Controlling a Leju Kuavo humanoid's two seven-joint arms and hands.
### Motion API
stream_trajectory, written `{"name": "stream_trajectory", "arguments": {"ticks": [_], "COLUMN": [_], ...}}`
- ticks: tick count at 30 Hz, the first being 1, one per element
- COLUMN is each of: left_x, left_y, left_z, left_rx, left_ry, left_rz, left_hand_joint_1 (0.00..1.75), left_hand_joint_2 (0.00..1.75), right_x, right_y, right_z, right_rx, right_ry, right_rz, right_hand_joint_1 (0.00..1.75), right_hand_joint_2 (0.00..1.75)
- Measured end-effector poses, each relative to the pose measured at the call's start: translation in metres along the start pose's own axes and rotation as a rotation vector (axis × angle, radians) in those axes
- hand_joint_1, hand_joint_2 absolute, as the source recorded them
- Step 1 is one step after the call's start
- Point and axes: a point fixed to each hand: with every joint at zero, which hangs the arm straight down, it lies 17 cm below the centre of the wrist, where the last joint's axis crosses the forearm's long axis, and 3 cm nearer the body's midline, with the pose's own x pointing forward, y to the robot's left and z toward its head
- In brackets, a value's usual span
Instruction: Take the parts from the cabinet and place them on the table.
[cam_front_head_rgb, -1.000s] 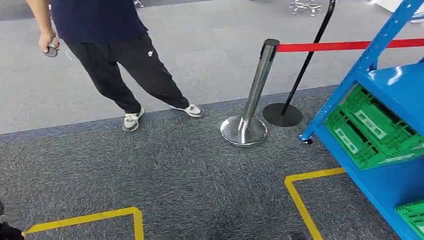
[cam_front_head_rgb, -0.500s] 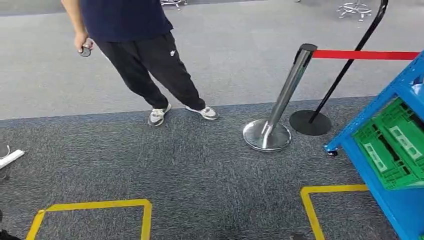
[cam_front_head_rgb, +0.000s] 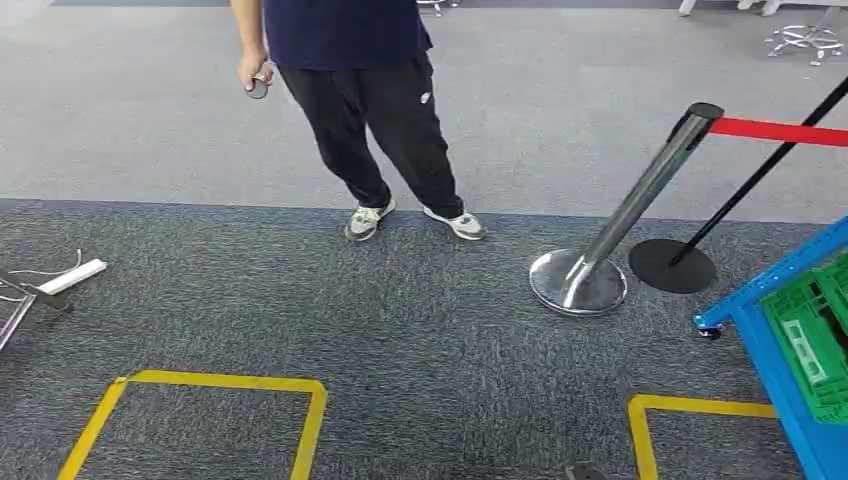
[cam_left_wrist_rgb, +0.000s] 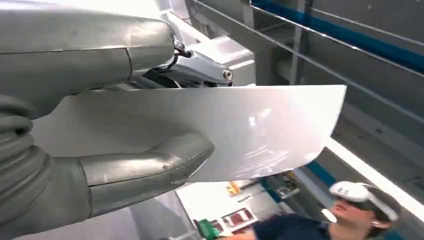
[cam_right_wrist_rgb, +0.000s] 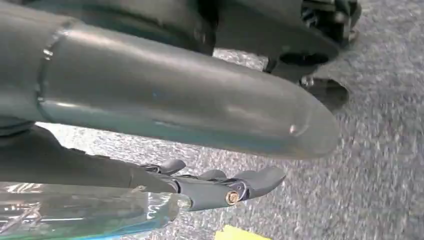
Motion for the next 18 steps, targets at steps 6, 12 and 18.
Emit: {"name": "stream_trajectory", "arguments": {"ticks": [6, 12, 18], "left_x": [0.001, 0.001, 0.001], "left_y": [0.000, -0.005, -0.006], "left_z": [0.000, -0.002, -0.005], "left_rx": [-0.010, -0.037, -0.033], "left_ry": [-0.003, -0.009, -0.018], "left_rz": [-0.002, 0.003, 0.002], "left_hand_joint_1": [1.75, 1.75, 1.75], "left_hand_joint_2": [1.75, 1.75, 1.75], "right_x": [-0.006, -0.005, -0.003], "right_y": [0.003, 0.010, 0.014], "right_z": [0.001, 0.002, 0.002], "right_rx": [0.006, 0.020, 0.027], "right_ry": [0.017, 0.018, 0.008], "right_rz": [-0.003, -0.009, -0.015], "right_hand_joint_1": [0.00, 0.00, 0.00], "right_hand_joint_2": [0.00, 0.00, 0.00]}}
